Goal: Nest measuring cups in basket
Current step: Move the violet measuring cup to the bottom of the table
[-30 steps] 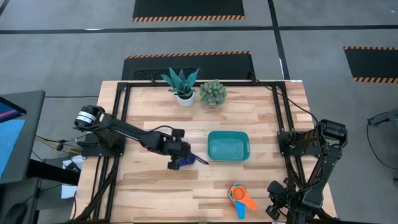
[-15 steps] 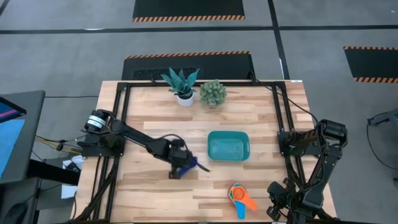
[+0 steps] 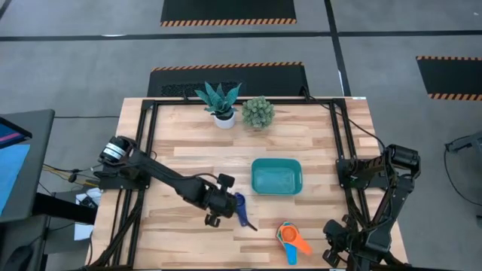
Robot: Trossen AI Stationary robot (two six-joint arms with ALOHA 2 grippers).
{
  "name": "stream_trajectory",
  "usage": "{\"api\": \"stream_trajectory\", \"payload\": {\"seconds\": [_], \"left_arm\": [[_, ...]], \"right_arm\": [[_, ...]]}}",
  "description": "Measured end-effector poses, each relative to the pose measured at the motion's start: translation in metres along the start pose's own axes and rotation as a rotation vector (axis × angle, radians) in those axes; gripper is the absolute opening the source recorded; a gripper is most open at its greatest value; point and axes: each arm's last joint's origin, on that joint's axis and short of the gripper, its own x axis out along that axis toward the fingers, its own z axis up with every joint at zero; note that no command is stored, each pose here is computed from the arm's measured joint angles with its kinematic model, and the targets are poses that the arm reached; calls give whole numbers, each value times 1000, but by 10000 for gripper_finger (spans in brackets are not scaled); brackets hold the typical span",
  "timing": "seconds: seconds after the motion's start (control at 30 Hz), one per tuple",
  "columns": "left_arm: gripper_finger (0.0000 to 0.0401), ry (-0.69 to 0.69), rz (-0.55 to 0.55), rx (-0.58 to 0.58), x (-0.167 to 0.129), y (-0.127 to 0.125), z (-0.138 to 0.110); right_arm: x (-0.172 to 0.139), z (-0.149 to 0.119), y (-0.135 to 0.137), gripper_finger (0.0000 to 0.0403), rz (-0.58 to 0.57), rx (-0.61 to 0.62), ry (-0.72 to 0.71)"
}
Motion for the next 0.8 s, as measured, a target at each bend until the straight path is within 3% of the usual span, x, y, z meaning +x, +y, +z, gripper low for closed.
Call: {"api": "stream_trajectory", "payload": {"seconds": [0.23, 0.33, 0.4, 0.6, 0.7, 0.8], "left_arm": [[2, 148, 150, -106, 47, 23, -13], [2, 141, 104, -125, 64, 26, -11], [2, 44, 39, -146, 68, 24, 8], [2, -106, -1, -96, 40, 17, 53], [2, 16, 22, -72, 28, 15, 50], [2, 99, -43, -87, 25, 9, 43]], "right_arm": [[1, 2, 1, 13, 4, 10, 4], [1, 1, 2, 13, 6, 11, 7], [1, 1, 2, 13, 6, 11, 9], [1, 1, 2, 13, 7, 10, 10], [1, 1, 2, 13, 8, 10, 10], [1, 1, 2, 13, 8, 10, 11]]}}
